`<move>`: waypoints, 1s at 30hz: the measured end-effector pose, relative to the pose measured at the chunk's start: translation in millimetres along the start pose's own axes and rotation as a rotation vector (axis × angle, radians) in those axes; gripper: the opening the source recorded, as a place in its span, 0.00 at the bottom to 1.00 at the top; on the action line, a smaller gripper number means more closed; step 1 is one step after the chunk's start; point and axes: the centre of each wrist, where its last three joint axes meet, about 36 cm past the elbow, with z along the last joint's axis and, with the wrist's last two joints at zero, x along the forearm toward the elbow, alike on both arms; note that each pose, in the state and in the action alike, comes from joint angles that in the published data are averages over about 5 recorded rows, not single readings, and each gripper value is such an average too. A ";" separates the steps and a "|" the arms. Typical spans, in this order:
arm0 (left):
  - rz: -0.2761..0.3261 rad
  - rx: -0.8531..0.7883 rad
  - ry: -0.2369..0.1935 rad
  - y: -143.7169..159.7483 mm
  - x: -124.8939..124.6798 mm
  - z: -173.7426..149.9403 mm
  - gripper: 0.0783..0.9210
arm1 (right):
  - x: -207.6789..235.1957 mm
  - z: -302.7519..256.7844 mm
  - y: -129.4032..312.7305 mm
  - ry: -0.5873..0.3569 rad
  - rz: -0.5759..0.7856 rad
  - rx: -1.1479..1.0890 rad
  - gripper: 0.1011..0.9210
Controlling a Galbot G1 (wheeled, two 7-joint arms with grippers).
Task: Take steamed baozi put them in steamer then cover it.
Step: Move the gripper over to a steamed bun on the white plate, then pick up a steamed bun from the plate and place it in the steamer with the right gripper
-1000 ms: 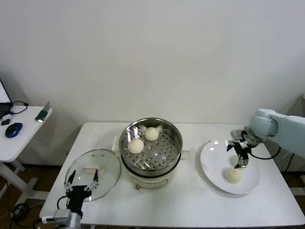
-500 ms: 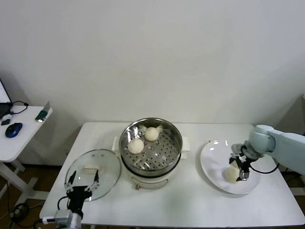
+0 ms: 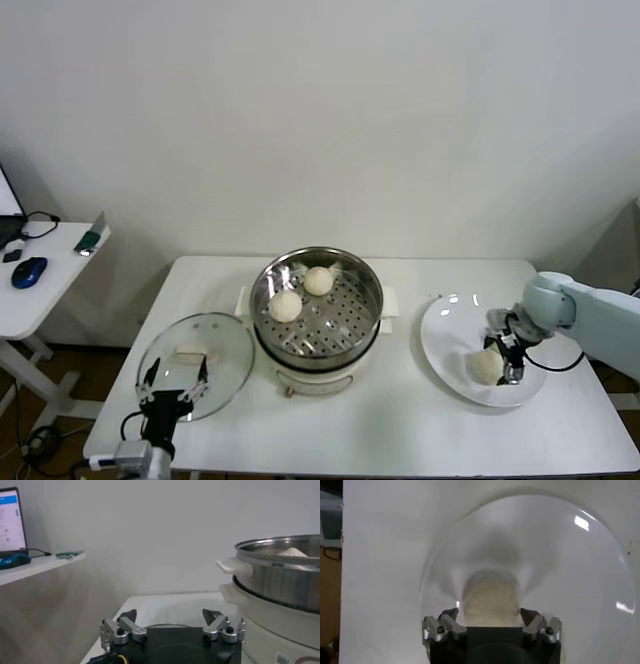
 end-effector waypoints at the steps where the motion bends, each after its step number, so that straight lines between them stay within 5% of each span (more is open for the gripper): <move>1: 0.000 0.000 0.000 -0.2 0.0 -0.1 0.88 | -1.0 0.4 0.0 0.000 0.001 -0.002 0.87; 19: 0.002 -0.001 -0.005 -2.2 0.3 -3.5 0.88 | -2.3 3.0 1.0 -0.024 0.010 -0.014 0.74; 30: 0.011 -0.005 -0.010 -1.6 0.3 -6.0 0.88 | 59.6 -19.6 -25.9 -0.057 0.046 0.098 0.74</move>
